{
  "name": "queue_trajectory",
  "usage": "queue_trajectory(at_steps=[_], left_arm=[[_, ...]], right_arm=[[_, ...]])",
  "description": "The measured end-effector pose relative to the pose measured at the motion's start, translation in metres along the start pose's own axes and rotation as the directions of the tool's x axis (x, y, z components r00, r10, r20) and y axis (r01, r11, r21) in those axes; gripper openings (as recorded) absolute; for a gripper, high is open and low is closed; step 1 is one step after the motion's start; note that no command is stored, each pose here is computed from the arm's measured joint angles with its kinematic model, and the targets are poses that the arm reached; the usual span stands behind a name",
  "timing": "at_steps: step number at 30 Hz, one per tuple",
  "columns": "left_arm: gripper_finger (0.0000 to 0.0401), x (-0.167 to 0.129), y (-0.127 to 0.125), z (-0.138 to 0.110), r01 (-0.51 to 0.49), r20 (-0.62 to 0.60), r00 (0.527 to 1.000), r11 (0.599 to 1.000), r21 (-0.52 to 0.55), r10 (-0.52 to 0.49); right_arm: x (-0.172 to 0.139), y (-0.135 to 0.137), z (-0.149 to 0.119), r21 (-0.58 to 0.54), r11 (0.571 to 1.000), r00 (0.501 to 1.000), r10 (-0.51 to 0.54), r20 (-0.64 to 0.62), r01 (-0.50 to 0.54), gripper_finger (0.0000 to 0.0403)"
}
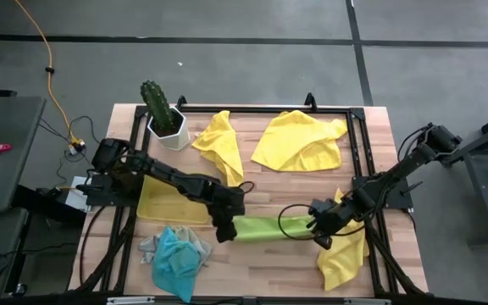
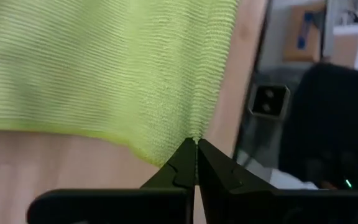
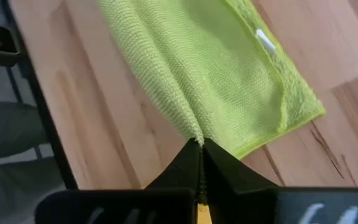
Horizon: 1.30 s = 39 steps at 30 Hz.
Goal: Fold microfiber towels
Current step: Fold the green microfiber towel
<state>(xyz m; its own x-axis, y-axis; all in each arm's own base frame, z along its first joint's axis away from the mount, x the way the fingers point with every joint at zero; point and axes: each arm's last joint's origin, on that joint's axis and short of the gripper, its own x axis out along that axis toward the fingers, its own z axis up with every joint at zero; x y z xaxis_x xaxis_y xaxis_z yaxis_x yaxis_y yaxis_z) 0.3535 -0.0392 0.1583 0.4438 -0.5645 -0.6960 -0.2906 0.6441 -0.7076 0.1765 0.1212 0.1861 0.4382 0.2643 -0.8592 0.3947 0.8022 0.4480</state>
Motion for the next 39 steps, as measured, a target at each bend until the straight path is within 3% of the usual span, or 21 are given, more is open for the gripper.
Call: queue_trajectory(at_steps=[11,23,39], left_arm=[[0.0000,-0.016,0.020,0.018,-0.067,0.108,0.991,0.995,-0.075,0.074],[0.0000,-0.011,0.017,0.014,-0.157,0.160,0.972,0.982,-0.103,0.172],[0.0002,-0.008,0.015,0.012,-0.195,0.185,0.960,0.976,-0.094,0.210]], right_arm=[[0.000,-0.008,-0.002,0.086,0.991,0.995,-0.099,0.008,0.098,0.0000],[0.017,-0.015,-0.004,0.124,0.965,0.972,-0.233,-0.005,0.232,0.0000],[0.018,-0.016,-0.002,0.122,0.959,0.964,-0.262,0.045,0.255,0.0001]])
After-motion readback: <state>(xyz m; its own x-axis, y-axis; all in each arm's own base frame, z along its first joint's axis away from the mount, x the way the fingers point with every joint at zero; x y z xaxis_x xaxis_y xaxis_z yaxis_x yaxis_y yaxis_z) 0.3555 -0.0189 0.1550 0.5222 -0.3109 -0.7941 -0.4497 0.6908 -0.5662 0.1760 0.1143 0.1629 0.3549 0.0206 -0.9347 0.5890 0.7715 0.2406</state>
